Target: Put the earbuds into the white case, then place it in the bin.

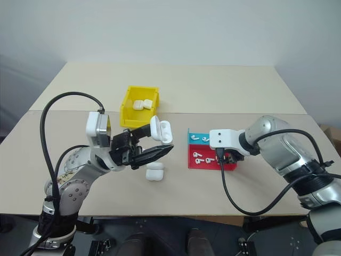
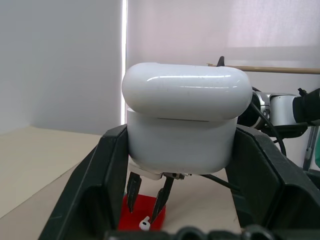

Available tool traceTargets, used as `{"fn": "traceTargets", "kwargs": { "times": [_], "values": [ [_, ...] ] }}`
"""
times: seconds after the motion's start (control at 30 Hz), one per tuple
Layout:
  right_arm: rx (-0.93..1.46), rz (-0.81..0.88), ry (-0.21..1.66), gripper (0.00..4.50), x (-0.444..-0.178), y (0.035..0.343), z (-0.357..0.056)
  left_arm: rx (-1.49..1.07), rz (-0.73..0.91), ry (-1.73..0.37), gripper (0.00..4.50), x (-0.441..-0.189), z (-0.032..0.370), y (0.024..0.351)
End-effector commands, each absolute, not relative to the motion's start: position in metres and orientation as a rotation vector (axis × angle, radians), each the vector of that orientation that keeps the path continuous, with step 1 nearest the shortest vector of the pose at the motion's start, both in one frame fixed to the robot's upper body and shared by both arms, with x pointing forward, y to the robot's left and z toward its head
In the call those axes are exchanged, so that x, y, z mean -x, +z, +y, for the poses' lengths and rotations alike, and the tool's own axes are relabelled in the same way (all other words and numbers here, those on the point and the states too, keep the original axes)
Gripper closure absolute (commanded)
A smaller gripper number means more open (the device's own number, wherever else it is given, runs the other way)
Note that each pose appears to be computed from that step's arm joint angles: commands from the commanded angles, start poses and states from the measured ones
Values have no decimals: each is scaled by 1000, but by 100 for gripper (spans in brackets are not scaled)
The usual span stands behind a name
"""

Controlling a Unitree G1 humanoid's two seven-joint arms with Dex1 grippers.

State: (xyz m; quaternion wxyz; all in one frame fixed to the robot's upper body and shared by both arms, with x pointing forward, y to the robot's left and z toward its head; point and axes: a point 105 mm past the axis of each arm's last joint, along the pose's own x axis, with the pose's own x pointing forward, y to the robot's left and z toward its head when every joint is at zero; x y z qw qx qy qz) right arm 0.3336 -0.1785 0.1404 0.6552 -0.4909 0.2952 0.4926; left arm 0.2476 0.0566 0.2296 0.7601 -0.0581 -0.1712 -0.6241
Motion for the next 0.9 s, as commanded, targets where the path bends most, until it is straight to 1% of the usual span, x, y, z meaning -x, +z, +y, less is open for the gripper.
{"fn": "traceTargets", "kwargs": {
  "times": [0.03, 0.33, 0.53, 0.9],
  "values": [
    [1152, 684, 1120, 222, -336, 146, -180, 103, -423, -1379, 168, -240, 55, 238],
    [1148, 720, 1116, 222, -340, 135, -181, 96, -444, -1432, 168, -237, 53, 239],
    [1139, 740, 1091, 222, -346, 131, -185, 96, -425, -1486, 168, -231, 52, 237],
    [1139, 764, 1122, 222, -343, 121, -183, 82, -422, -1495, 168, -232, 54, 236]
  ]
}}
